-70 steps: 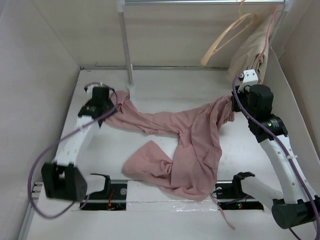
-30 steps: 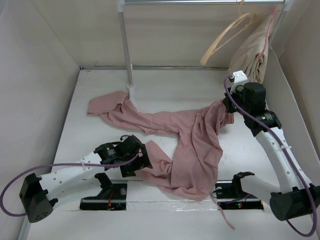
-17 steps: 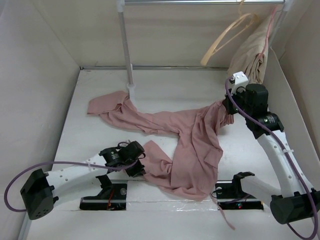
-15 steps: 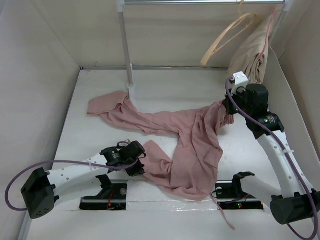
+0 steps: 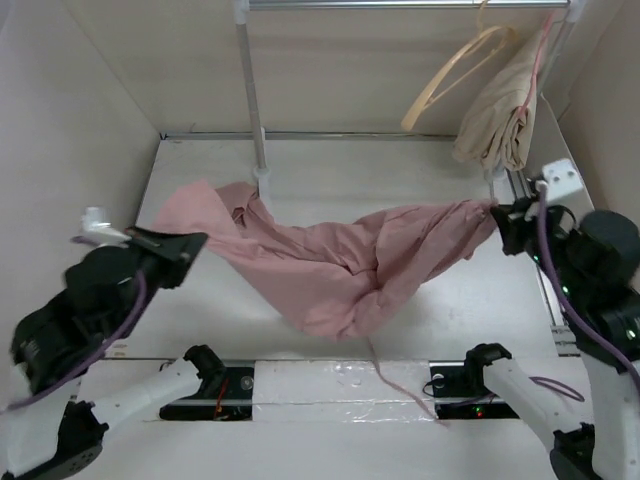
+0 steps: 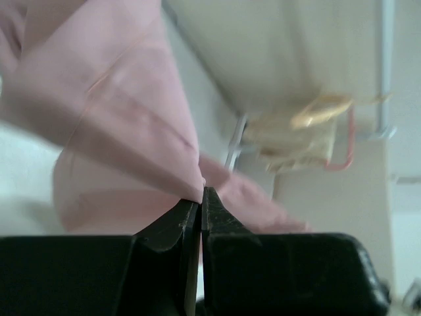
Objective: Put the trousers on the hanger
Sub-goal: Flatten out the trousers at the center of the board.
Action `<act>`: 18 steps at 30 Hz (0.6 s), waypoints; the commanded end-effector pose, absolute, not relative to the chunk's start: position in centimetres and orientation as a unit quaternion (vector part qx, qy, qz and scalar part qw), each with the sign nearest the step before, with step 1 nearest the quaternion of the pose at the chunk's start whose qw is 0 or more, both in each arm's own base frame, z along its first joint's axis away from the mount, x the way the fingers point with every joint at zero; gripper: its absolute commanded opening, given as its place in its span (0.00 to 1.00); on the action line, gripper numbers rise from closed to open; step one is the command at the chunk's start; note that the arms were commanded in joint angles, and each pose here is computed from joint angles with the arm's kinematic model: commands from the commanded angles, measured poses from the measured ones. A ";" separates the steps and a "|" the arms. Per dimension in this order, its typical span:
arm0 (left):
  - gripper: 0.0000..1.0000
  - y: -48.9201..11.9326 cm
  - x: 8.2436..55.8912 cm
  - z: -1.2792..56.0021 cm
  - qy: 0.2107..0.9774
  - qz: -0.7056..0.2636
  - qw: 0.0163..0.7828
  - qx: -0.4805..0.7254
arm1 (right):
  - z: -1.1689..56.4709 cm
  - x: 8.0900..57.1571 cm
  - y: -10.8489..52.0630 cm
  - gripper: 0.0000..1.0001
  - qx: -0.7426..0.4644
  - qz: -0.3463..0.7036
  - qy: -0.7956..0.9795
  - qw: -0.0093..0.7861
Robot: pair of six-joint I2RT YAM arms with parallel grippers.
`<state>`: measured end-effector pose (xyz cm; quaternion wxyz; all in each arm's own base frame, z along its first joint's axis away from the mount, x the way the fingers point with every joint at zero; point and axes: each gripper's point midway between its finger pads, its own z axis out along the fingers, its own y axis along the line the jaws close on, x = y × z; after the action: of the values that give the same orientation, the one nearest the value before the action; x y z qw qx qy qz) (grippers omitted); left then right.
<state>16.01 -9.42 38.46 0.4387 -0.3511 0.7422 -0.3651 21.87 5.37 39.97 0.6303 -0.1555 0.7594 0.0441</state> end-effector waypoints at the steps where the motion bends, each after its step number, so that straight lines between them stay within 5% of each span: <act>1: 0.00 -3.1 15.9 41.6 0.703 -0.284 0.529 -0.382 | 42.7 18.0 2.9 0.00 -0.126 0.011 0.746 0.653; 2: 0.00 -0.2 15.3 46.3 0.654 -0.280 0.579 -0.399 | 44.9 16.0 1.0 0.00 -0.099 -0.013 0.731 0.675; 6: 0.00 3.1 15.0 49.0 0.619 -0.225 0.630 -0.411 | 47.1 14.7 -1.2 0.00 -0.061 -0.047 0.711 0.699; 10: 0.00 4.3 16.9 48.9 0.606 -0.127 0.662 -0.422 | 44.5 18.9 -0.6 0.00 -0.055 -0.071 0.725 0.683; 16: 0.00 -3.1 27.3 49.6 0.629 0.020 0.711 -0.312 | 41.3 30.7 3.0 0.00 -0.063 -0.072 0.743 0.662; 17: 0.00 -4.8 30.7 48.1 0.655 0.085 0.700 -0.270 | 39.3 33.9 2.6 0.00 -0.060 -0.077 0.763 0.639; 18: 0.00 -0.2 37.1 49.5 0.655 0.060 0.700 -0.278 | 40.0 37.2 3.3 0.00 -0.063 -0.039 0.754 0.653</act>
<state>26.02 -2.49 48.78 0.6925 -0.3258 0.6434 -0.0178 29.96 2.67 37.85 0.6026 -0.0795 0.7903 -0.0776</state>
